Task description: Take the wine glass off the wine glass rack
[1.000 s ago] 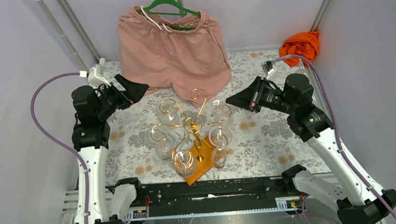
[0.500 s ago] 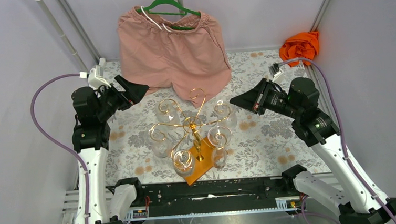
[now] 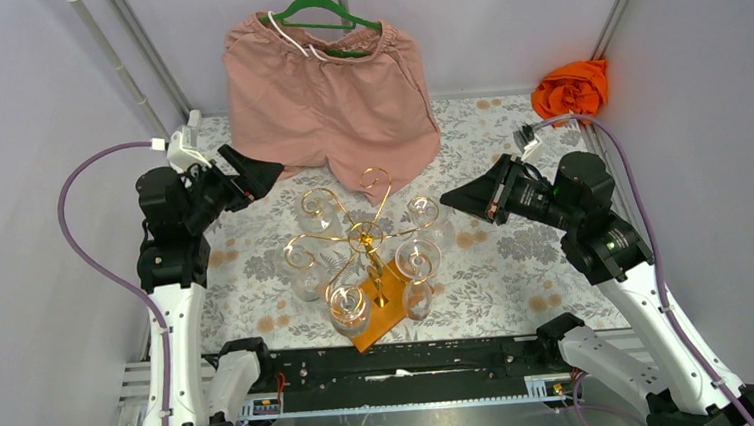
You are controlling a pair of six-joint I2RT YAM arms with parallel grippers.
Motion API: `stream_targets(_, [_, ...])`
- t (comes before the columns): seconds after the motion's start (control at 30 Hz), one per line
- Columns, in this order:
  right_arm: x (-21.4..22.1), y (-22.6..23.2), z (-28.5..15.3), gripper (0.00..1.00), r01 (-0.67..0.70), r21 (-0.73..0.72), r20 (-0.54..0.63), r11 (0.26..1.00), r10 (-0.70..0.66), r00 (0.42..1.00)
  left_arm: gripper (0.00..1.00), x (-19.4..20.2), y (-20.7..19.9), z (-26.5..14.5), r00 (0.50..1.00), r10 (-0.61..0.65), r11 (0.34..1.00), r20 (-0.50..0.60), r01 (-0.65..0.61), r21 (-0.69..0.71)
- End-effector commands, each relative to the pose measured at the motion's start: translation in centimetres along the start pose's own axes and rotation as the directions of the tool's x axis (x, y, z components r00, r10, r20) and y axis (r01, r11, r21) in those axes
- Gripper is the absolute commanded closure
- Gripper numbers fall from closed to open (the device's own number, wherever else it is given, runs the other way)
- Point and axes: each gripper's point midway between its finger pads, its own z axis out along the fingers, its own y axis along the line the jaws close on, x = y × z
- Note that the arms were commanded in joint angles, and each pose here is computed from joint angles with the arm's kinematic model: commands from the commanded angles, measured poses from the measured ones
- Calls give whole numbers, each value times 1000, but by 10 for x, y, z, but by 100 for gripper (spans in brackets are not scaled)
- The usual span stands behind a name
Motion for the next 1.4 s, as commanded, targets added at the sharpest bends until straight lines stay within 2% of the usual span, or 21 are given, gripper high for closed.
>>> stream_targets(0.0, [8, 31, -12, 100, 37, -92, -39, 995, -40, 998, 7, 1, -6, -3, 1000, 17, 1000, 9, -17, 26])
stream_targets(0.67, [29, 51, 11, 100, 65, -154, -135, 986, -86, 987, 7, -1, -7, -6, 1000, 27, 999, 12, -27, 17])
stream_targets(1.03, [17, 49, 25, 100, 121, -115, -71, 986, -130, 989, 7, 1, -3, -5, 999, 36, 999, 6, -36, 7])
stream_targets(1.37, [8, 45, 50, 100, 127, -117, -70, 985, -136, 988, 7, 2, 0, -5, 999, 43, 999, 5, -43, -1])
